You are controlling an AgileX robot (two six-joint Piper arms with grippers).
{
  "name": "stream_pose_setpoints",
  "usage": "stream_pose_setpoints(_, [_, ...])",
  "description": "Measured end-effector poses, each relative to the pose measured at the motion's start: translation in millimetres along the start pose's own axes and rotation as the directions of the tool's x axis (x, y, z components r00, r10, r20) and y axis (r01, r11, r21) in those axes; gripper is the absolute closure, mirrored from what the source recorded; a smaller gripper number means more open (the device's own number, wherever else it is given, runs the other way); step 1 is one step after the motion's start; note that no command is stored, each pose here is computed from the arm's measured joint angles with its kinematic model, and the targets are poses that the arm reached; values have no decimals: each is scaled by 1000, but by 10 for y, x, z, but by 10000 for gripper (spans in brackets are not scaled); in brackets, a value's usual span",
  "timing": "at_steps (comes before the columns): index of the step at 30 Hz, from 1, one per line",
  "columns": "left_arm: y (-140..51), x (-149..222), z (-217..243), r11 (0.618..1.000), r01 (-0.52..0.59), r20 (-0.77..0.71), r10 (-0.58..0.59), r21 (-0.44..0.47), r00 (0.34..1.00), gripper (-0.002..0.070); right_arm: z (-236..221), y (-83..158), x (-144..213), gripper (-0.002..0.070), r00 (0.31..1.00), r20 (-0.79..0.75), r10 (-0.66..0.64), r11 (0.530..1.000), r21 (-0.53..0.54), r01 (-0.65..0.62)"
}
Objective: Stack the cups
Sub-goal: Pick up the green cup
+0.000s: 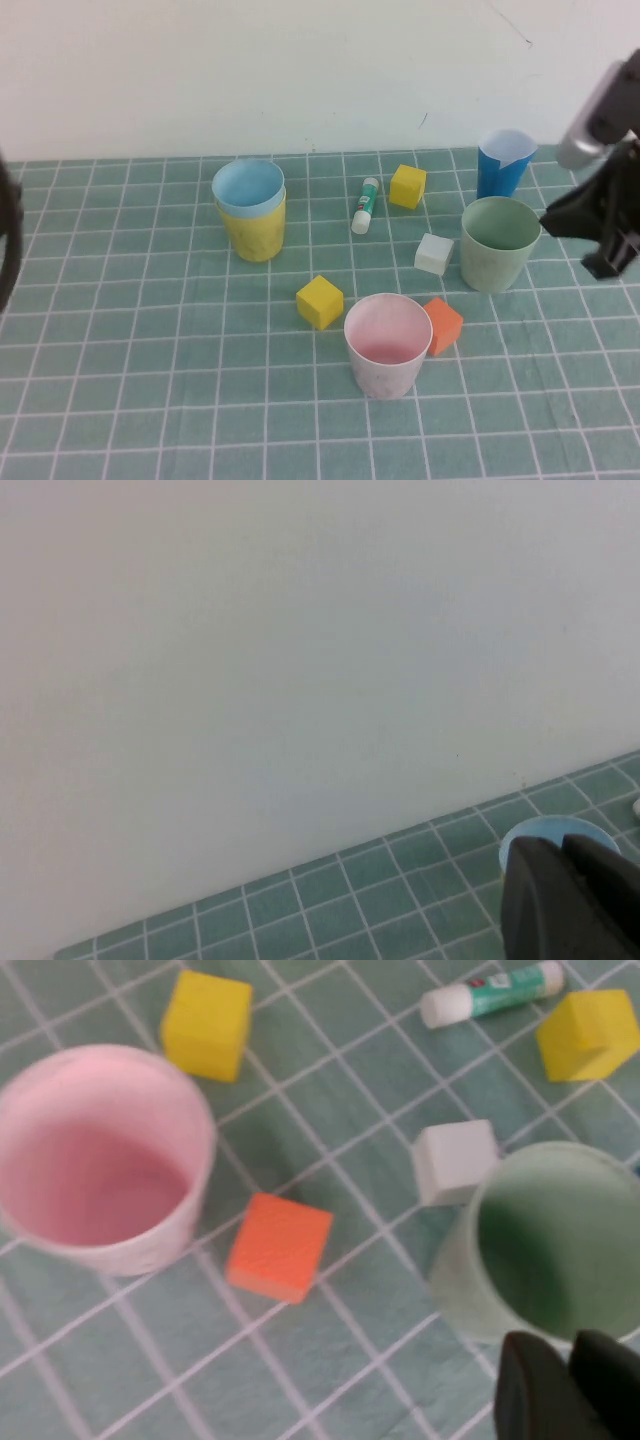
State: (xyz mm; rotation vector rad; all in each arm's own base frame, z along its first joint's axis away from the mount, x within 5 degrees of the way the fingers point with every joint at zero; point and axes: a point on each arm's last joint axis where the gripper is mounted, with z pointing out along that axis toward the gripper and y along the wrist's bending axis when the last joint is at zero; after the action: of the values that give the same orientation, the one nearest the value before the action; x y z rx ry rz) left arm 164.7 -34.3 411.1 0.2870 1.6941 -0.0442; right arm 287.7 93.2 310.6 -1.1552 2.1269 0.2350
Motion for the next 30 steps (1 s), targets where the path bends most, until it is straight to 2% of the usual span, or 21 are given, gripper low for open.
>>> stream_pose_setpoints(4, [-20,181,-236,1000,-31,26,31,-6,999,673,203,-234,-99,439,997,-50,62,998,30,-60])
stream_pose_setpoints(5, [-25,230,-284,999,-41,30,41,-8,999,673,279,-299,-118,349,994,-67,89,996,33,-87])
stream_pose_setpoints(7, [-43,381,-407,999,-49,38,49,-10,998,673,417,-383,-126,248,987,-92,134,991,33,-132])
stream_pose_setpoints(9, [-64,515,-485,999,-40,51,40,-8,998,673,529,-453,-138,192,981,-104,165,986,35,-162])
stream_pose_setpoints(13, [-116,850,-565,1000,-22,72,22,-2,997,673,768,-556,-122,157,968,-133,214,977,28,-213])
stream_pose_setpoints(18, [-155,1146,-624,999,-49,109,50,-11,993,673,1013,-667,-27,151,946,-209,249,968,59,-242])
stream_pose_setpoints(23, [-161,1195,-667,998,-58,127,60,-16,990,673,1122,-732,3,165,927,-233,295,955,90,-281])
stream_pose_setpoints(25, [-161,1199,-670,998,-62,122,64,-16,990,673,1153,-736,9,219,923,-234,306,952,87,-294])
stream_pose_setpoints(27, [-163,1221,-666,998,-66,117,67,-16,991,673,1209,-729,31,308,915,-237,325,946,75,-317])
stream_pose_setpoints(30, [-169,1265,-657,998,-69,105,70,-15,992,673,1264,-707,31,493,903,-225,366,930,48,-365])
